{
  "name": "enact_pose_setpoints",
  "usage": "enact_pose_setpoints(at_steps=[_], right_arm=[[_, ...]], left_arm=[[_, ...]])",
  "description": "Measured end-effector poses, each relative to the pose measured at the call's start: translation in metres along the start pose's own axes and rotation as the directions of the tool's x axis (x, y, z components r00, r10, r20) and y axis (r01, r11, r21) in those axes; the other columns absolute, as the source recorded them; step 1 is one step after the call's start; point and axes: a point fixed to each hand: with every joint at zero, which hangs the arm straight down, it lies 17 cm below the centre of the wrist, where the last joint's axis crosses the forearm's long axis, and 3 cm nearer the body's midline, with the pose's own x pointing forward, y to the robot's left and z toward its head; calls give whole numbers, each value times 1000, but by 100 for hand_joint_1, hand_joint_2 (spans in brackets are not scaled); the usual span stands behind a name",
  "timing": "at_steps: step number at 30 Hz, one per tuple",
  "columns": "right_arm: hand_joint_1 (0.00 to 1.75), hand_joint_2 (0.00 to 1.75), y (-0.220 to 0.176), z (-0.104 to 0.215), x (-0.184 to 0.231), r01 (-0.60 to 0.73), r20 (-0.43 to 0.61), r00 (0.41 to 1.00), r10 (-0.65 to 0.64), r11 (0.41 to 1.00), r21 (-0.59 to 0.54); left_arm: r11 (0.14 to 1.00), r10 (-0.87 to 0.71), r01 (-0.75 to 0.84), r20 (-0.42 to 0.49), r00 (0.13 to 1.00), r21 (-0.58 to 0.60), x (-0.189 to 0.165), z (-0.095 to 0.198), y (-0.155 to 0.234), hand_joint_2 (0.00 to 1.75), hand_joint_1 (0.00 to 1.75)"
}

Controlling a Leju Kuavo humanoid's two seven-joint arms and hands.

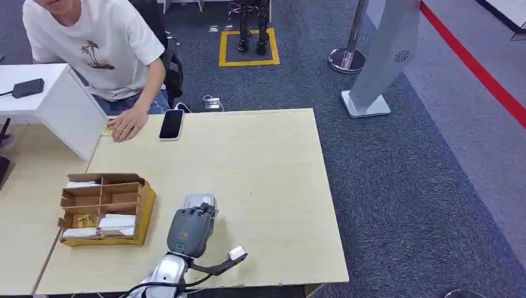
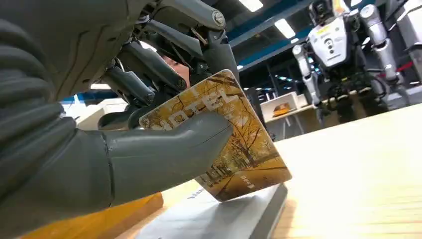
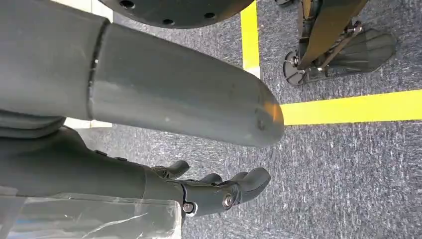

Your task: Pass the card to the sensor for recognition and then transmit it.

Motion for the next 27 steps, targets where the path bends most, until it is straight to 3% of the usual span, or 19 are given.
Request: enact_pose_setpoints(at_steps=[8, 20, 27], right_arm=[[0, 0, 0, 0, -1, 2, -1, 1000, -2, 1000, 1], [0, 0, 0, 0, 0, 2, 0, 1000, -2, 1000, 1], [0, 0, 1, 0, -1, -1, -4, 1000, 1, 1000, 3]], left_arm=[[999, -39, 36, -109, 993, -32, -32, 8, -10, 175, 175], [995, -76, 66, -158, 984, -69, -51, 16, -19, 175, 175], [997, -16, 25, -132, 991, 67, -51, 7, 11, 175, 175]])
